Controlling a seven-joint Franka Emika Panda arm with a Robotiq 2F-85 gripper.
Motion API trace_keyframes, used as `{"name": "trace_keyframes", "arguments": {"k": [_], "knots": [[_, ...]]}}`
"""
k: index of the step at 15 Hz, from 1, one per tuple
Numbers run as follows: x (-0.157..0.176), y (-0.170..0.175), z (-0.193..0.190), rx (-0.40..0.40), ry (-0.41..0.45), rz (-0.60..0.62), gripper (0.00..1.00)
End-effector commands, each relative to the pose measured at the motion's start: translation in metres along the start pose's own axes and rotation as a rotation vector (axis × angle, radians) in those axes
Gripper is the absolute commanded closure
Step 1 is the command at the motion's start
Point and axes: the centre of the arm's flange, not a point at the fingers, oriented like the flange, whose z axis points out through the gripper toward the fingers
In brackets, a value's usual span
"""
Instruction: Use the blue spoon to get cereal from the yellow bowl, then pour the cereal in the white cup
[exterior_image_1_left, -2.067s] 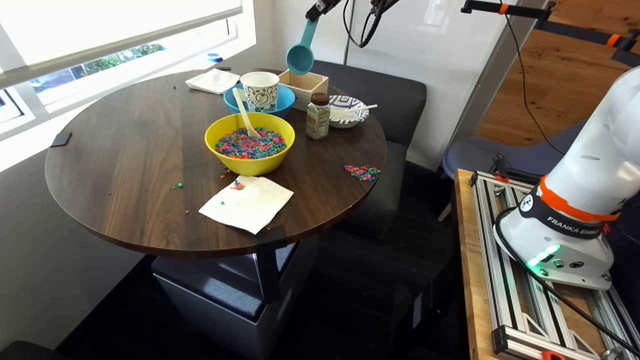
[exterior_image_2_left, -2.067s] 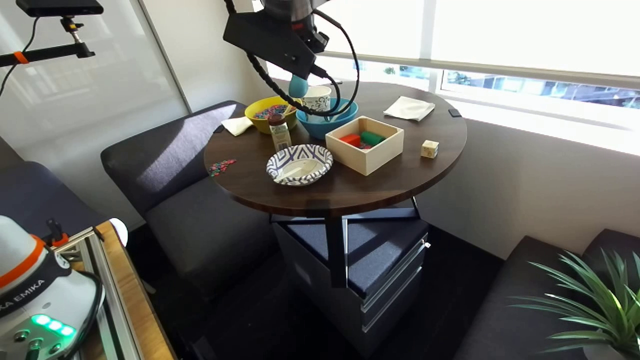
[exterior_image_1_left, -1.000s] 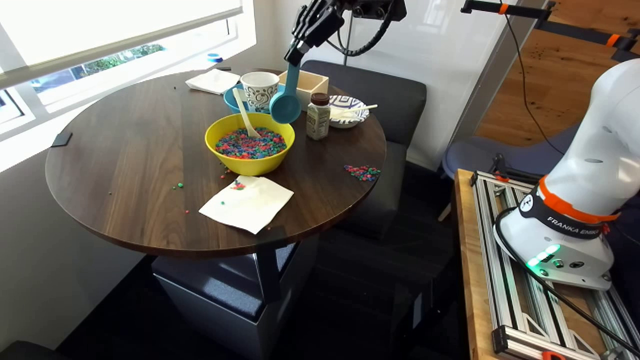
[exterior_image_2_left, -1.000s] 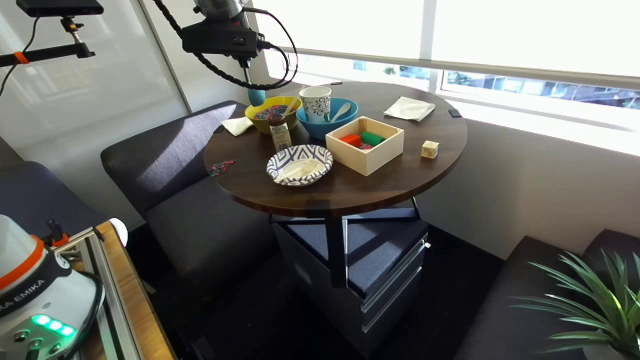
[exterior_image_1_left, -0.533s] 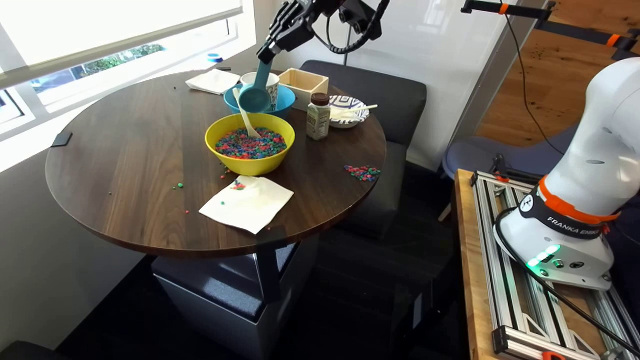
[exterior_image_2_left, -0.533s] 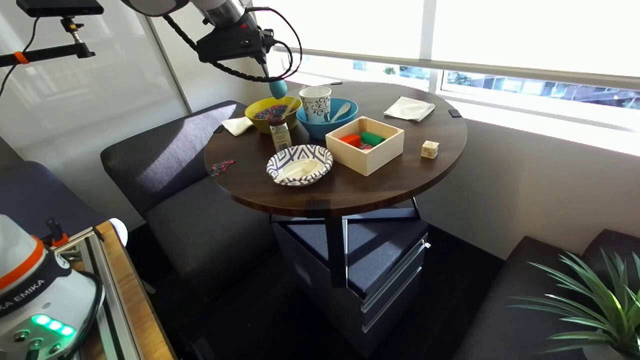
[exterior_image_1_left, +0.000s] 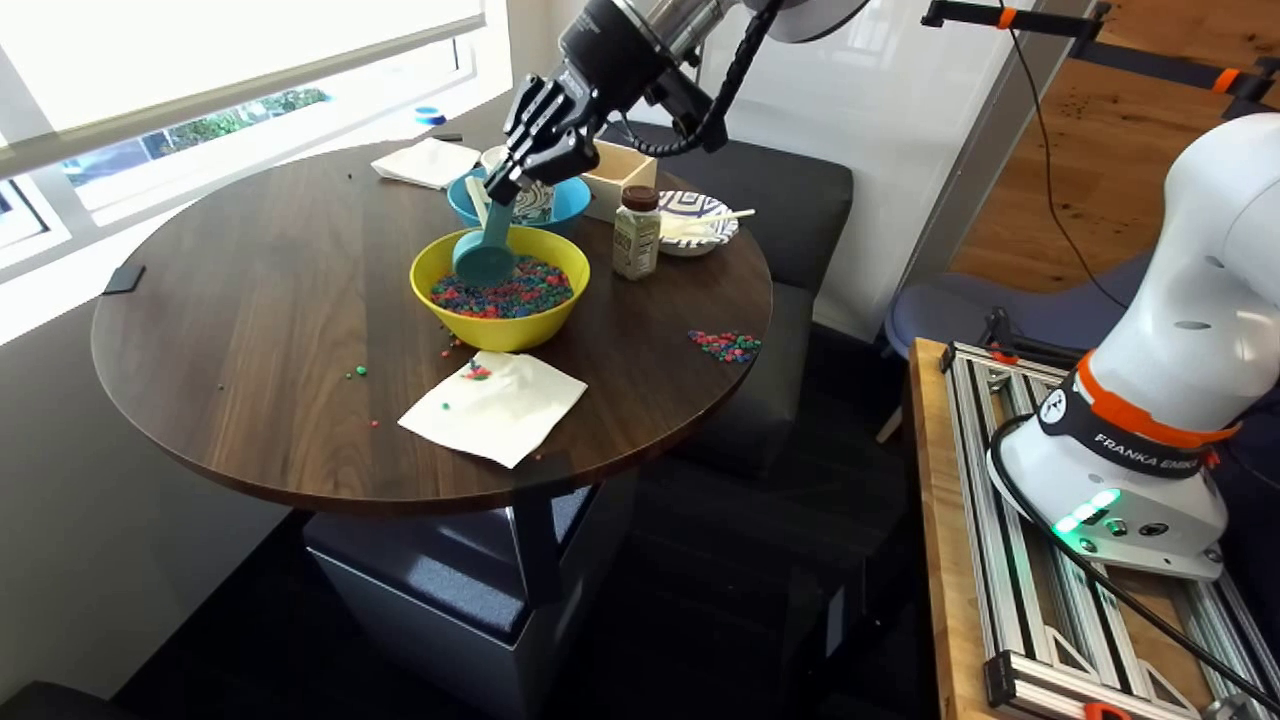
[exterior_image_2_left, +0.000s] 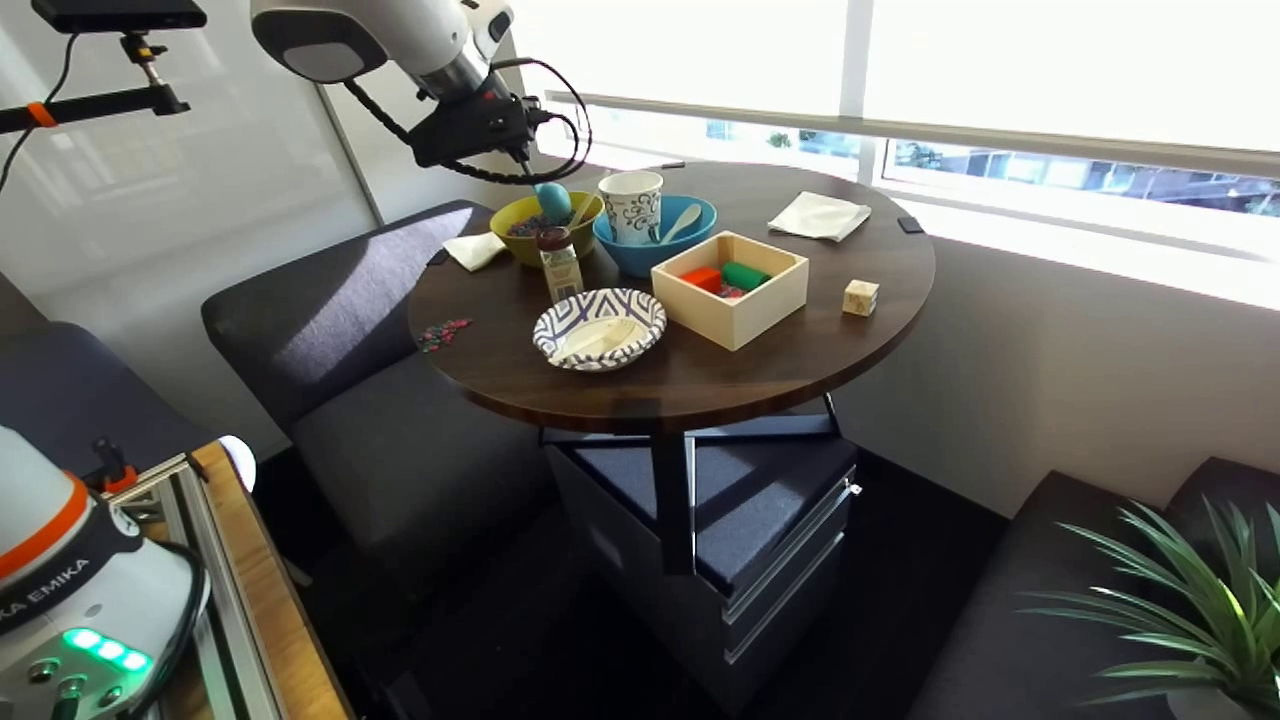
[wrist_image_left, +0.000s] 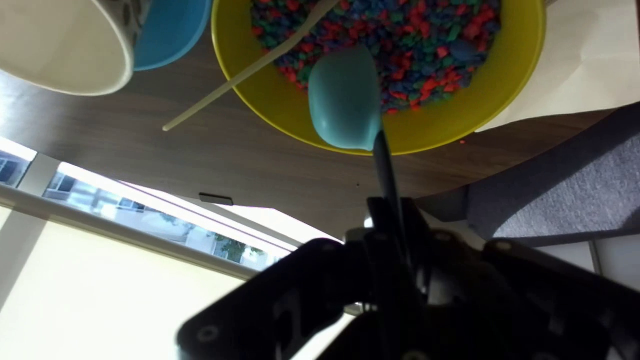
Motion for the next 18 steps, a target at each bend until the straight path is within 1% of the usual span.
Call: {"name": "trace_keyframes", "arguments": {"k": [1,3,5,10,13,15,18], "knots": [[-0.009,-0.008,0.030,0.015,-0.015,-0.073,0.98],[-0.010,-0.009,0.036,0.056,-0.079,-0.012,0.98],[-0.011,-0.002,0.037,0.058,-0.108,0.070,0.98],[-0.011,0.027,0.031,0.048,-0.095,0.290,0.98],[-0.019,0.049,0.027,0.071,-0.085,0.439,0.98],[-0.028,0.061,0.026,0.107,-0.084,0.532,0.98],[-0.035,0.074,0.022,0.136,-0.060,0.622,0.98]]}}
